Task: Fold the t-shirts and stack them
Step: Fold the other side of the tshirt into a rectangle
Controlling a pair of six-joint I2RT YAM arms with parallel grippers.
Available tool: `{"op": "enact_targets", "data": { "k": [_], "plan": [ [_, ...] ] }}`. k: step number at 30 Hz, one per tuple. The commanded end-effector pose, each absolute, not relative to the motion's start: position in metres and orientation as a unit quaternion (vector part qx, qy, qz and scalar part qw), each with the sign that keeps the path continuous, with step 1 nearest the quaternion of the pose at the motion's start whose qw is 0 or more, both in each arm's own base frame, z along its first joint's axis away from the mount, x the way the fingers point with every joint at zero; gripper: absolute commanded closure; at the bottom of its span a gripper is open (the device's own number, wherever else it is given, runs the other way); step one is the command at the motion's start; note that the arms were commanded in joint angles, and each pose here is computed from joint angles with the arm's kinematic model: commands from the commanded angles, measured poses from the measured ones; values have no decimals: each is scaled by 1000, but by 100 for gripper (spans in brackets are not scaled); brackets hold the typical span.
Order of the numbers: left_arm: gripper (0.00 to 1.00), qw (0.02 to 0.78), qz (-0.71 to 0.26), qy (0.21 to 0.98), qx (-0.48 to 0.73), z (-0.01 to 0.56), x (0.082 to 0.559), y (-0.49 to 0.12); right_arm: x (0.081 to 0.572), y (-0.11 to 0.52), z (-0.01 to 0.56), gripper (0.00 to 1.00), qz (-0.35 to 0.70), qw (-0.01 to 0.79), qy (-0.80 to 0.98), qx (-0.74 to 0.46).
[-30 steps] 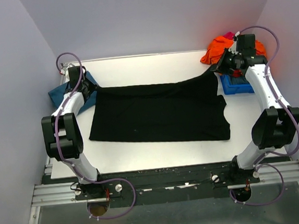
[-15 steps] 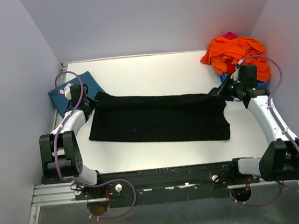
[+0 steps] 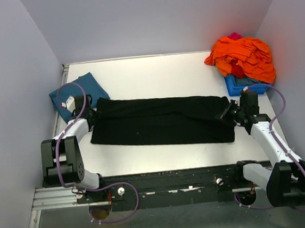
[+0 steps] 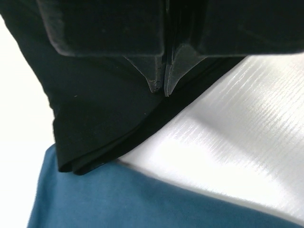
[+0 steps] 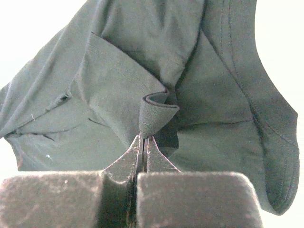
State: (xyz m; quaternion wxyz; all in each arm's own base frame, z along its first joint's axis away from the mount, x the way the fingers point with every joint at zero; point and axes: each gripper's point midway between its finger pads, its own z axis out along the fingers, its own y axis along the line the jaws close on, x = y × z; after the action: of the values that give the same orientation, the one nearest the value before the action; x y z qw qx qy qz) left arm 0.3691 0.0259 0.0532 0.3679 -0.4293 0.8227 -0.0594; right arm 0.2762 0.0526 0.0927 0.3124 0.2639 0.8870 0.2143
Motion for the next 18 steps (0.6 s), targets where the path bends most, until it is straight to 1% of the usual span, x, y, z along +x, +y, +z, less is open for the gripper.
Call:
{"op": "enact_targets", "data": {
  "k": [1, 5, 12, 18],
  "plan": [
    [100, 409, -47, 797, -442, 80, 374, 38, 290, 37, 111, 99, 189, 365, 873, 264],
    [100, 410, -46, 797, -441, 82, 377, 39, 293, 36, 128, 99, 183, 367, 876, 252],
    [100, 401, -62, 806, -430, 76, 384, 31, 283, 31, 138, 99, 169, 390, 871, 247],
    [100, 404, -69, 809, -421, 80, 391, 22, 276, 28, 134, 99, 155, 371, 880, 251]
  ]
}}
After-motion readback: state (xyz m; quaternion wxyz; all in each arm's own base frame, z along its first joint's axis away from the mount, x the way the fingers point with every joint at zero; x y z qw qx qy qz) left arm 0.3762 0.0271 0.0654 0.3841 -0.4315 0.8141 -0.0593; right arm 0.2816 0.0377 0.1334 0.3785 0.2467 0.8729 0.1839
